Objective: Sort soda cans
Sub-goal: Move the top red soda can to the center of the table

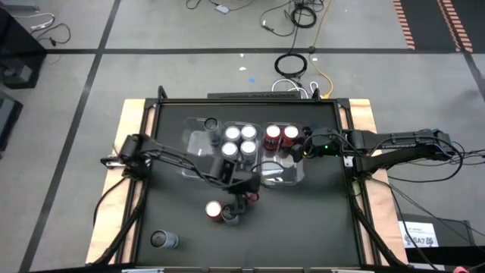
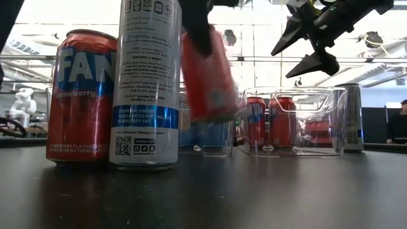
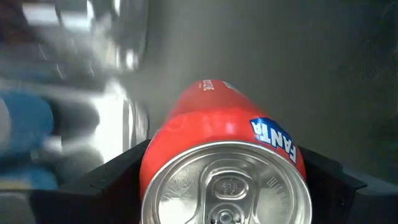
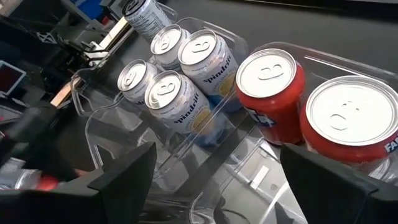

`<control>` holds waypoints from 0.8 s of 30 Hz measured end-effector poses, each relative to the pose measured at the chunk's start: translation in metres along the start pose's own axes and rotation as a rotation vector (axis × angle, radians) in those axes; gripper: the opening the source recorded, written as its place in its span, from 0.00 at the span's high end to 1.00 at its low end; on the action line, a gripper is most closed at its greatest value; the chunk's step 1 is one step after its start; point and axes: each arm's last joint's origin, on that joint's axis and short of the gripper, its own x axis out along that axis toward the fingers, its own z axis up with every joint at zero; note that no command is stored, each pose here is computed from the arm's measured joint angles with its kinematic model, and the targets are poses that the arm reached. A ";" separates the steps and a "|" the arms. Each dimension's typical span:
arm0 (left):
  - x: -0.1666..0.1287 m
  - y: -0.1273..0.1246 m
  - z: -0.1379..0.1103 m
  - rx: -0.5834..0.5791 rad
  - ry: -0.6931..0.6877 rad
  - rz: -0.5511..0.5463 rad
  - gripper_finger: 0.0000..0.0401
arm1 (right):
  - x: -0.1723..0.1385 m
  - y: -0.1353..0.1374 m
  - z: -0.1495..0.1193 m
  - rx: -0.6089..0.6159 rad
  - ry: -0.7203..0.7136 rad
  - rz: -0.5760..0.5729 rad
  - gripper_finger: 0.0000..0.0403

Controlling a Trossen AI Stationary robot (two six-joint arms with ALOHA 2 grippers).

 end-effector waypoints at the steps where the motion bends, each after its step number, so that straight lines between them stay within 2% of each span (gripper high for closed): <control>1: 0.004 0.000 0.000 -0.010 0.047 0.012 0.20 | 0.000 0.000 0.000 0.009 0.000 0.000 0.17; 4: 0.012 0.002 0.003 -0.018 0.130 0.040 0.20 | 0.000 0.000 0.000 0.017 -0.002 -0.001 0.17; 14: 0.035 -0.003 0.017 -0.022 0.158 0.016 0.20 | 0.000 0.000 0.000 0.017 -0.002 -0.001 0.17; 24: 0.042 -0.004 0.016 -0.149 0.176 0.021 0.19 | 0.000 0.000 0.000 0.017 -0.002 -0.001 0.17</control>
